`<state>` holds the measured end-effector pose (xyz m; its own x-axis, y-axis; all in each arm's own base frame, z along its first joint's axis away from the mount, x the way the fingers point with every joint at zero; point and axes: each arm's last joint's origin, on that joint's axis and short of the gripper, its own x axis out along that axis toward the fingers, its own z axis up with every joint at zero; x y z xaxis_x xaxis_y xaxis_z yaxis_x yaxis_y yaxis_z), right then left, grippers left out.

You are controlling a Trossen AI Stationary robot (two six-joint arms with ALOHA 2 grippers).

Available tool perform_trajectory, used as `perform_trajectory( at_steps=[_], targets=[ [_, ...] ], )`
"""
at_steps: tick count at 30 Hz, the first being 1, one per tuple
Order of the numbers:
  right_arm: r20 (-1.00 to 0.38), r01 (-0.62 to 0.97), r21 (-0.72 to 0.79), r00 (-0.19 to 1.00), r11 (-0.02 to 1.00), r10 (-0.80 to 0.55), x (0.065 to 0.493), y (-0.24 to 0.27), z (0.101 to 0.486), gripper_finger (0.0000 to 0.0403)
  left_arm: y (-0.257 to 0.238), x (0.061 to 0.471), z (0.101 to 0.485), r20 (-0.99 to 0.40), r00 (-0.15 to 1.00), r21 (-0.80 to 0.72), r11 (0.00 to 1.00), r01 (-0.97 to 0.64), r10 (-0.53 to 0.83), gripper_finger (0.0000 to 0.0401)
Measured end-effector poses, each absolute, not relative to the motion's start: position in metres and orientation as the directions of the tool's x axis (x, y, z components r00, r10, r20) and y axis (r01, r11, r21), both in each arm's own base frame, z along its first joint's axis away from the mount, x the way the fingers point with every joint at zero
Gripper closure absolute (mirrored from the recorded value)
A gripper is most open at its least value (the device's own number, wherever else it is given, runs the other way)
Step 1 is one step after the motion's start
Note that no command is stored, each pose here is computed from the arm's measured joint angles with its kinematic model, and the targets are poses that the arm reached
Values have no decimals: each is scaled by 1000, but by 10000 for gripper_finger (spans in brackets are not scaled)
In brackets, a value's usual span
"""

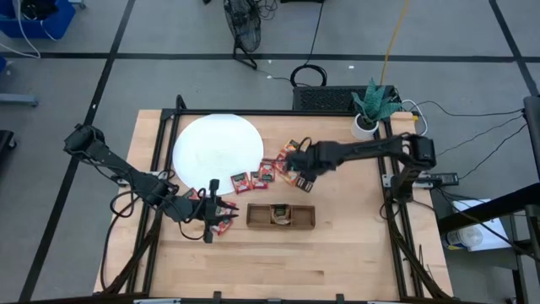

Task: Pick & Place Tea
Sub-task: Put the yellow tea bag into the right section of the wooden organizer

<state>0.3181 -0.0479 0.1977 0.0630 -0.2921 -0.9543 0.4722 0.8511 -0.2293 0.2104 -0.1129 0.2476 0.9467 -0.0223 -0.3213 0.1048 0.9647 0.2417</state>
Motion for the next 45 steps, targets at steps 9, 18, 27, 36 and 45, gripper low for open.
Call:
perform_trajectory(
  at_steps=[9, 18, 27, 36, 45],
  targets=[
    [-967, 598, -232, -58, 767, -247, 281, -104, 157, 156, -113, 210, 248, -321, 947, 242, 965, 105, -23, 320],
    [-986, 634, -87, 55, 769, -156, 271, -108, 133, 171, -113, 210, 248, -320, 947, 242, 964, 105, -23, 320],
    [-992, 670, -106, -17, 735, -127, 256, -100, 118, 333, -113, 210, 248, -321, 947, 242, 965, 106, -24, 320],
    [-962, 561, -167, 88, 811, -258, 264, -52, 157, 397, -113, 210, 248, -320, 947, 241, 965, 106, -24, 320],
    [-622, 410, 1, 714, 912, -321, 261, 52, 233, 398, -113, 210, 248, -321, 947, 241, 965, 106, -24, 320]
  ],
)
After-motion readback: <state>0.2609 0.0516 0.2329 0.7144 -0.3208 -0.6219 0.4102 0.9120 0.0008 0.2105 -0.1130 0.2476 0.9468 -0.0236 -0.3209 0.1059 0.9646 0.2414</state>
